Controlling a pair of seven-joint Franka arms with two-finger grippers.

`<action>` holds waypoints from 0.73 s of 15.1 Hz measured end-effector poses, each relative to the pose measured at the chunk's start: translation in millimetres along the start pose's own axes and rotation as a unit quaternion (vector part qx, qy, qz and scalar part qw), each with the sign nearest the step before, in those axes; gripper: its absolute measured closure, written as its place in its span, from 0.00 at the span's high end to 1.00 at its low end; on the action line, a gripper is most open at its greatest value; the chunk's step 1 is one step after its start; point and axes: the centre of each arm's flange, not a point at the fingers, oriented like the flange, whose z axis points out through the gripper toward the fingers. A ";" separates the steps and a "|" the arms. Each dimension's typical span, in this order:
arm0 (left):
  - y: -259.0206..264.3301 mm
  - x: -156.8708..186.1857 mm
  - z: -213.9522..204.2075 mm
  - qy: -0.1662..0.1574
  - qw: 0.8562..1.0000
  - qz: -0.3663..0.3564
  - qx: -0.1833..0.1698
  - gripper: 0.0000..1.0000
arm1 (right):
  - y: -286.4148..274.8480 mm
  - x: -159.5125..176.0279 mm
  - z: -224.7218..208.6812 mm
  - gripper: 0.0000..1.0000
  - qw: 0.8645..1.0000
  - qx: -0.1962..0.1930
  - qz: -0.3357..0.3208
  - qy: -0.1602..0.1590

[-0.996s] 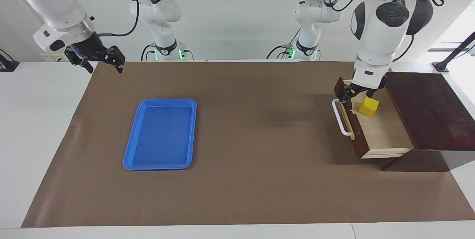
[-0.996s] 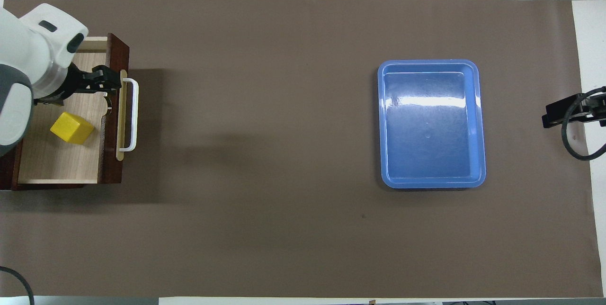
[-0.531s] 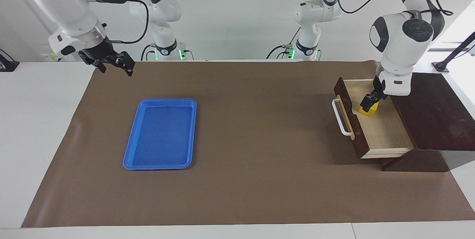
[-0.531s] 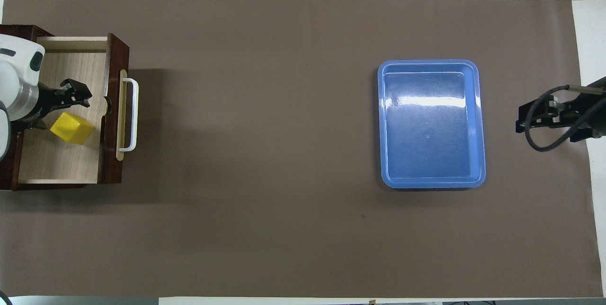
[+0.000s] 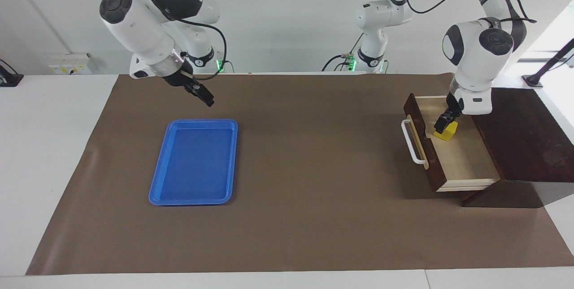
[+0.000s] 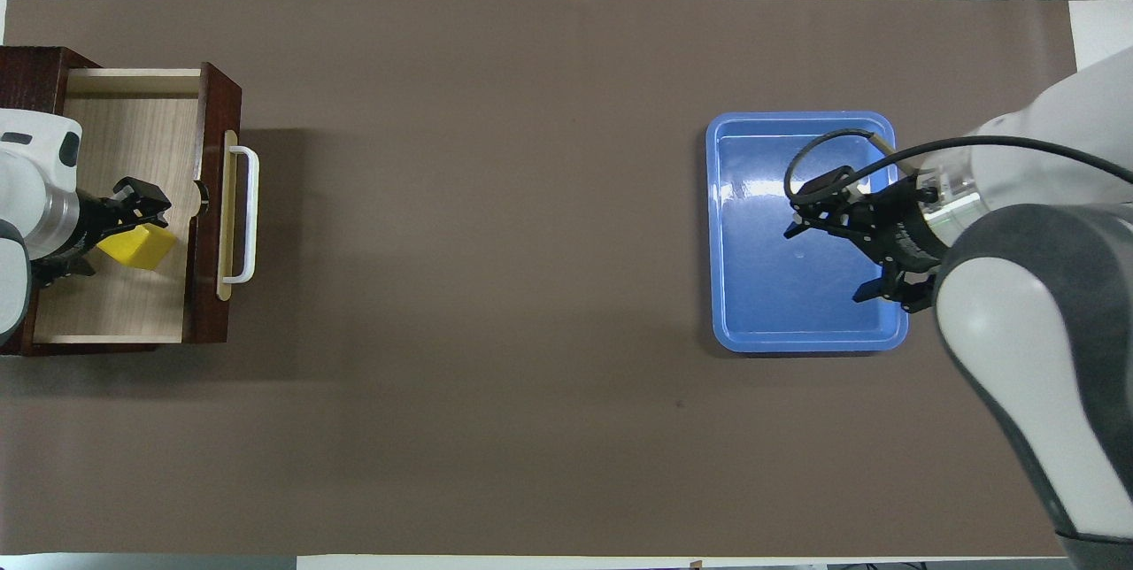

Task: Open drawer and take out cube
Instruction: 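Lower the left gripper onto the yellow cube while the right gripper advances, then close the left gripper on the yellow cube inside the drawer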

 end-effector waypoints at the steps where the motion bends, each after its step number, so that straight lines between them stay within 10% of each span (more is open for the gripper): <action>1: 0.8 -1.1 3.6 0.002 1.000 -0.002 -0.002 1.00 | -13.2 -10.8 18.8 1.00 1.000 0.009 0.028 -0.006; 5: 1.9 1.0 12.1 0.018 0.999 -0.035 -0.018 1.00 | -53.4 -49.9 95.9 1.00 0.991 0.037 0.119 -0.038; 7: 5.4 3.7 13.8 0.026 0.997 -0.074 -0.028 0.81 | -63.8 -69.6 129.3 1.00 0.984 0.057 0.158 -0.061; 11: 10.6 2.2 15.6 0.026 0.995 -0.096 -0.030 0.74 | -62.6 -78.3 142.0 1.00 0.975 0.070 0.186 -0.095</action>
